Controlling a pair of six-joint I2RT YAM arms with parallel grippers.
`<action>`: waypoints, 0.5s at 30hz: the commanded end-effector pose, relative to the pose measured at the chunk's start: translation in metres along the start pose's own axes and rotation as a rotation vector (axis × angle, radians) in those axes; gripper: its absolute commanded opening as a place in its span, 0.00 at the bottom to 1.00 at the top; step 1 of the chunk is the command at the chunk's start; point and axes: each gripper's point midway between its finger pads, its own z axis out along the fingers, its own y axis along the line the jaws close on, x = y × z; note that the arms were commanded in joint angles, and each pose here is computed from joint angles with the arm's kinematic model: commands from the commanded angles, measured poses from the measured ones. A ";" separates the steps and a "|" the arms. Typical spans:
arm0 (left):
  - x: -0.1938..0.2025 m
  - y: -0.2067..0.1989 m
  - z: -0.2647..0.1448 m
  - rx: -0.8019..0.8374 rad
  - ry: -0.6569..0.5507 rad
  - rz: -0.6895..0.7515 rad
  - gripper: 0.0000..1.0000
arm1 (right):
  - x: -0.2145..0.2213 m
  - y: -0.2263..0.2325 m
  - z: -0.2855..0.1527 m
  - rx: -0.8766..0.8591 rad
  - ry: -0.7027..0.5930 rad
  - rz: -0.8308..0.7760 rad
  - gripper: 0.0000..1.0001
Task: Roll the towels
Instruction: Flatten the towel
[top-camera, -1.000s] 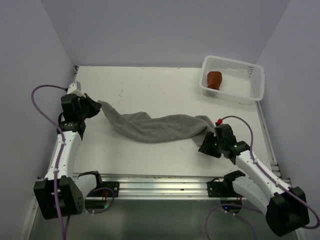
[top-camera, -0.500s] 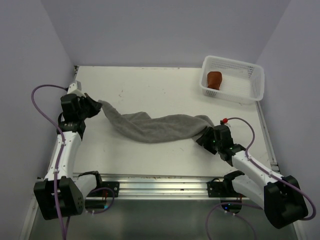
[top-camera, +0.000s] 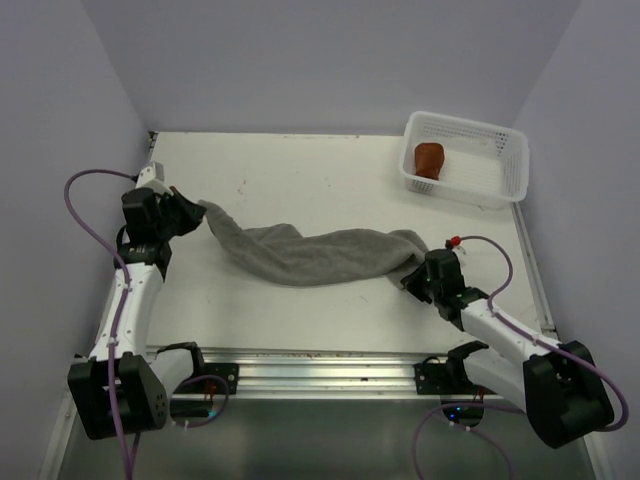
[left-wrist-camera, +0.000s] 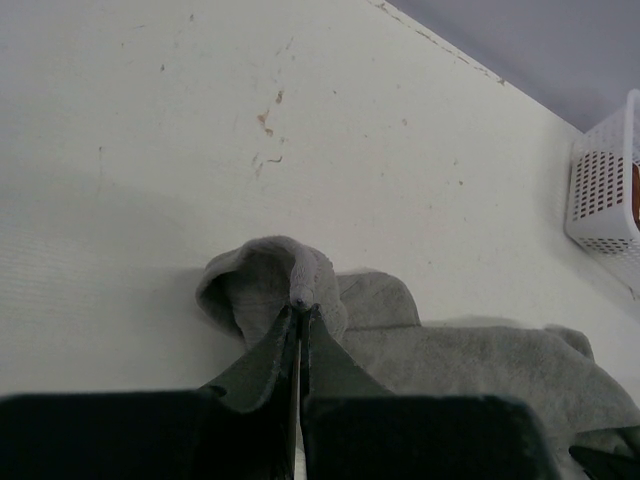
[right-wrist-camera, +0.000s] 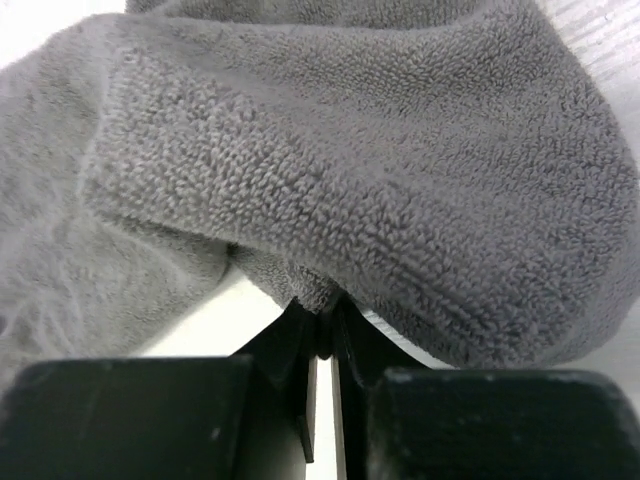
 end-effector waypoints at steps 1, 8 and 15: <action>-0.005 -0.006 0.001 0.041 -0.030 0.041 0.00 | -0.027 0.025 -0.008 -0.035 -0.076 0.025 0.07; -0.013 -0.007 -0.005 0.027 -0.064 0.048 0.00 | -0.058 0.064 -0.062 -0.083 -0.086 0.005 0.00; -0.027 0.008 -0.011 -0.079 -0.115 0.037 0.00 | -0.078 0.087 -0.113 -0.138 -0.094 0.055 0.00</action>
